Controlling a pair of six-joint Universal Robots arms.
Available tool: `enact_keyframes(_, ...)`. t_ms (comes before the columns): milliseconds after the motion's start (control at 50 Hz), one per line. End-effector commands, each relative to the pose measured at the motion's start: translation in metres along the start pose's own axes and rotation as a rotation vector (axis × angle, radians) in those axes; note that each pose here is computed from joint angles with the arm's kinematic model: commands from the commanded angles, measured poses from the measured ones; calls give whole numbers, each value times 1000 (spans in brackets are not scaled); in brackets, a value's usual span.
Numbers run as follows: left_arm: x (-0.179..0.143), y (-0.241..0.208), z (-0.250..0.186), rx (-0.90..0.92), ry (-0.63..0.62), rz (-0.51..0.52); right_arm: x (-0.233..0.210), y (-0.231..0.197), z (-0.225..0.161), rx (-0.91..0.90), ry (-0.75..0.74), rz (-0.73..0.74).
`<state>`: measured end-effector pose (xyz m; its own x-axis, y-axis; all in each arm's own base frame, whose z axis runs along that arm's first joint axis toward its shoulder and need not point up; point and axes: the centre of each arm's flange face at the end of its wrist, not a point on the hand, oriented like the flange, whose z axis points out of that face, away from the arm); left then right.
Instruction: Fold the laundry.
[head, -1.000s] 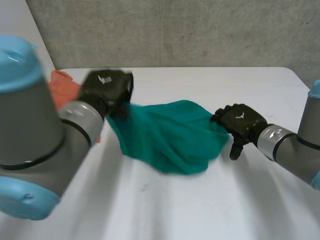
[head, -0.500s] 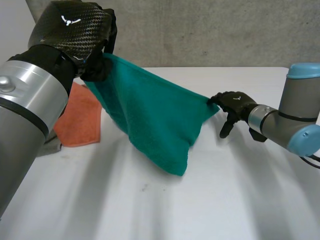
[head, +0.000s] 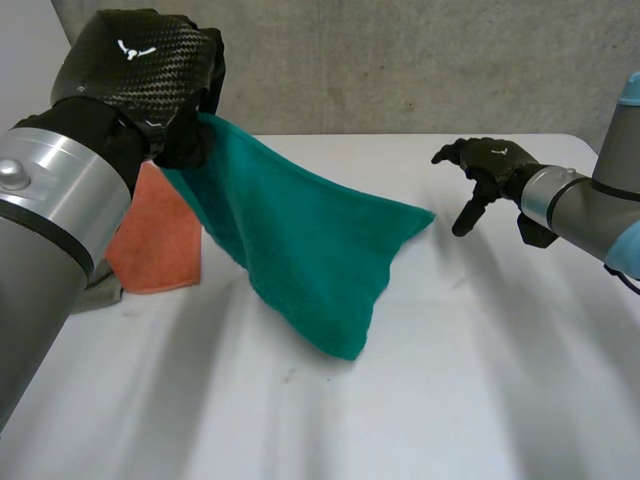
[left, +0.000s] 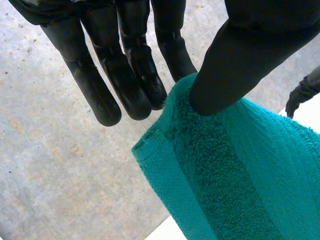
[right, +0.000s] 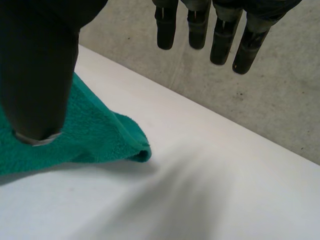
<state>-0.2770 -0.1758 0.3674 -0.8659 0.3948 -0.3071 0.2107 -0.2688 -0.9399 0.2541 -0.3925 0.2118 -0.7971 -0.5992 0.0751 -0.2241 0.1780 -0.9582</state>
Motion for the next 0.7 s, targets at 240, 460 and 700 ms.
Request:
enact_keyframes(240,-2,-11,-4,35,-4,-8,-12,64,55,-56,-60,38)
enact_keyframes(460,-7,-19,-11,59,-14,-15,-32,81,81,-22,-97,40)
enact_keyframes(700,-27,-22,0,95,-99,-10,-3,-39,37,199,2,-51)
